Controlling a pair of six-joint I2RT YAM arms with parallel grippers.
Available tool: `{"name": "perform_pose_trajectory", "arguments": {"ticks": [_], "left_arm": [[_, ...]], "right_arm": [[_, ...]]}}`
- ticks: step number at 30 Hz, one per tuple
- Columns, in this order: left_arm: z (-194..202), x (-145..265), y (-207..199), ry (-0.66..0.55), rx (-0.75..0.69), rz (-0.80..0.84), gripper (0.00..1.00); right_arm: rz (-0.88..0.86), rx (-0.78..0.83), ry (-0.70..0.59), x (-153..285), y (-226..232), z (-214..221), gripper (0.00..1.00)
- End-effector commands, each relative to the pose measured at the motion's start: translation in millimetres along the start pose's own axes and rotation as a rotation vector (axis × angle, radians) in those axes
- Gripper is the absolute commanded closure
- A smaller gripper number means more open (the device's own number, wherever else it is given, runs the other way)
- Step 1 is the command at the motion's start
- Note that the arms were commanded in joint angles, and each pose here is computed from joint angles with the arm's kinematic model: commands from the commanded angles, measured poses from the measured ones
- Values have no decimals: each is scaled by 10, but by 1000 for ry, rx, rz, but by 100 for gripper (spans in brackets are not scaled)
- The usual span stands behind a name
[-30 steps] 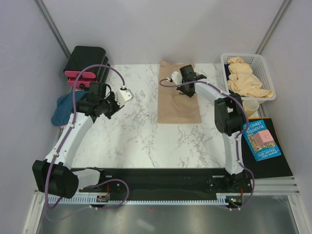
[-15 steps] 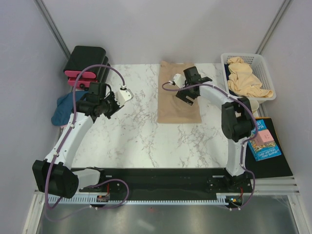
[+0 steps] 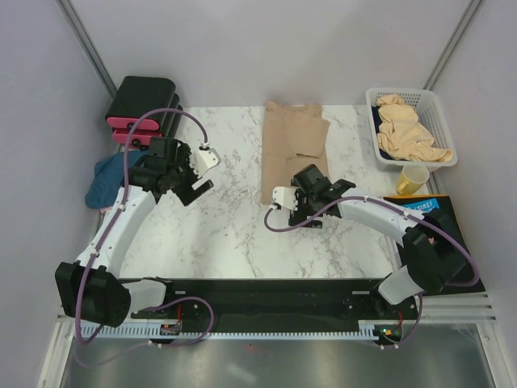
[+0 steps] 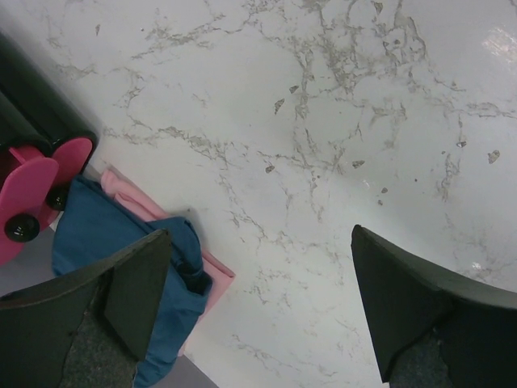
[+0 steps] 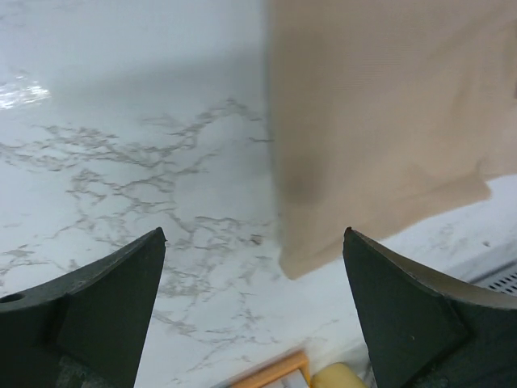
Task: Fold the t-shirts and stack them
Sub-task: Grab one side of the 2/3 rectangular tshirt with right arm
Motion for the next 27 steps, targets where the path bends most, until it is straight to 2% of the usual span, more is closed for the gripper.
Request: {"name": "perform_pose_trajectory", "arguments": {"ticks": [1,12,17,18,26,27], "left_arm": [[-94,-13,148,-20,19,-46,0],[-85,45,224,-2,6,-83,0],[-54,77,211,5,-5,-91,0],[-50,84,216,8,-4,-95,0],[-33,118,214,10,-35,-106,0],[-30,116,216,11,-40,-107,0]], "right_arm": [[20,-14,-15,-196,83,-59,2],[94,28,29,-711,-177,-206,4],[81,53,58,-882,-156,-140,13],[73,51,67,-928,-145,-125,23],[3,61,125,-965,-53,9,58],[-9,62,128,-954,-30,14,73]]}}
Point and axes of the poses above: each gripper's point midway between its finger pads, its own x axis back along the fingers, its own y axis along the line the jaws close on, z = x × y, the point moved 2 cm from there along x, back along the fingers, and after that the axes turned 10 degrees about -x, right-handed, at the moved point
